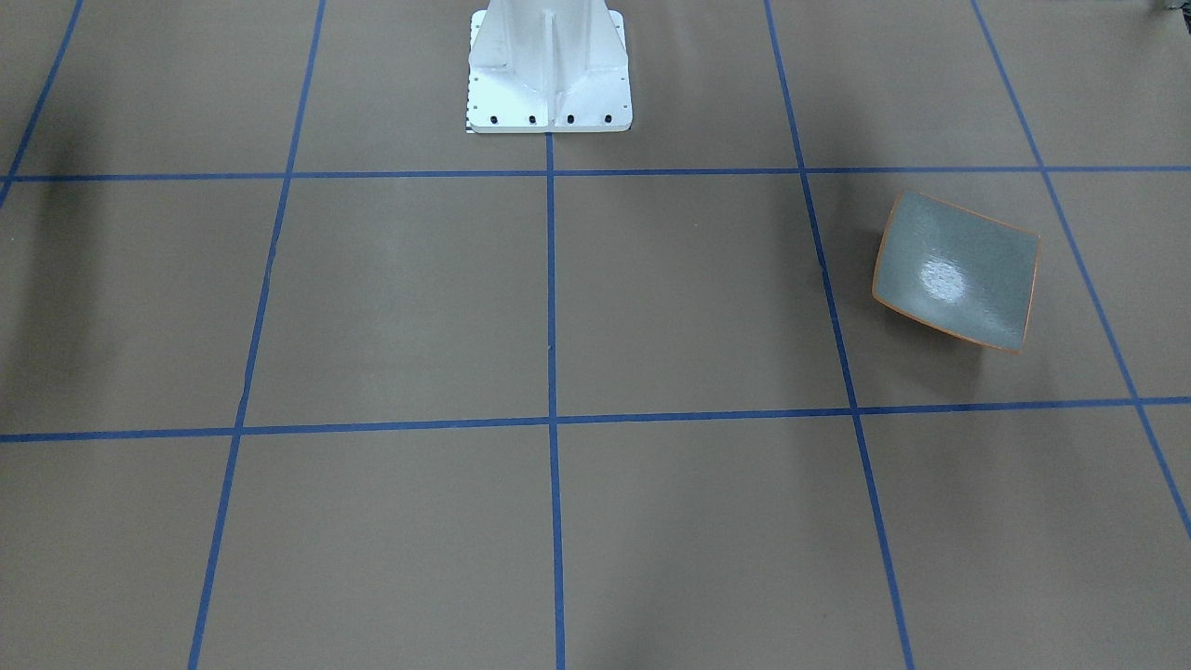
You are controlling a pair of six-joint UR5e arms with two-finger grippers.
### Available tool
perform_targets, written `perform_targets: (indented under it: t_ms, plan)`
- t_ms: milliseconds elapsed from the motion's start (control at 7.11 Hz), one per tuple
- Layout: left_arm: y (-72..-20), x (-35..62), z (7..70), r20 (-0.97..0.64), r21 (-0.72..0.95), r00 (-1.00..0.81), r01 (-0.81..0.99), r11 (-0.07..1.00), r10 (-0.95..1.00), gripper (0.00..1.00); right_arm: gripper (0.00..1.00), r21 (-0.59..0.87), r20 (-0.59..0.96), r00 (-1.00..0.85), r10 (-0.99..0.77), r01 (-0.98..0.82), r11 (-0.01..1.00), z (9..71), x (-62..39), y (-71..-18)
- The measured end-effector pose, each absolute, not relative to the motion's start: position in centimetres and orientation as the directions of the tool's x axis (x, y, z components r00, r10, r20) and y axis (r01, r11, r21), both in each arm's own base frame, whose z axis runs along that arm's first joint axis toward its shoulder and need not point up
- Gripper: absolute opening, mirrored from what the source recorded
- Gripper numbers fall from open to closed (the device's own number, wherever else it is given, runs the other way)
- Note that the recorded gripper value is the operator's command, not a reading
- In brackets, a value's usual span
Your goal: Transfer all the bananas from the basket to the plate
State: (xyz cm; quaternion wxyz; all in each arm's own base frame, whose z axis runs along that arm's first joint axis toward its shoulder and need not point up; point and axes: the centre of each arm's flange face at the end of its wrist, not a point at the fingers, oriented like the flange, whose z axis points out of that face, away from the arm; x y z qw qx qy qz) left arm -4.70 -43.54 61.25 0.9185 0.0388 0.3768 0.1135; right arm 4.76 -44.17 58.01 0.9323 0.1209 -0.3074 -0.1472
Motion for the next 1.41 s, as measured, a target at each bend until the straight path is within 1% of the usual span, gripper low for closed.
perform_targets:
  t_ms: [422,844,985,1125,1266,1407]
  plan:
    - [-43.4,-4.7,61.6,-0.685,0.149,0.69,-0.179,0.972,0.232,1.0,1.0,0.418,0.458,0.687,-0.564,0.394,0.819,63.2,5.9,-43.2]
    - [-43.4,-4.7,61.6,-0.686,0.148,0.69,-0.179,0.973,0.232,1.0,1.0,0.469,0.423,0.544,-0.725,0.553,0.689,71.1,8.4,-41.5]
    - [-43.4,-4.7,61.6,-0.686,0.148,0.69,-0.179,0.973,0.231,1.0,0.95,0.469,0.424,0.517,-0.743,0.577,0.669,73.0,8.8,-40.8]
    - [-43.4,-4.7,61.6,-0.686,0.148,0.69,-0.179,0.973,0.231,1.0,0.77,0.462,0.429,0.506,-0.748,0.588,0.664,74.2,9.0,-40.3]
    - [-43.4,-4.7,61.7,-0.686,0.147,0.69,-0.179,0.973,0.231,1.0,0.56,0.456,0.433,0.502,-0.748,0.594,0.663,74.9,9.0,-40.0]
    - [-43.4,-4.7,61.7,-0.686,0.146,0.69,-0.179,0.973,0.23,1.0,0.39,0.452,0.433,0.501,-0.749,0.598,0.662,75.4,9.1,-39.8]
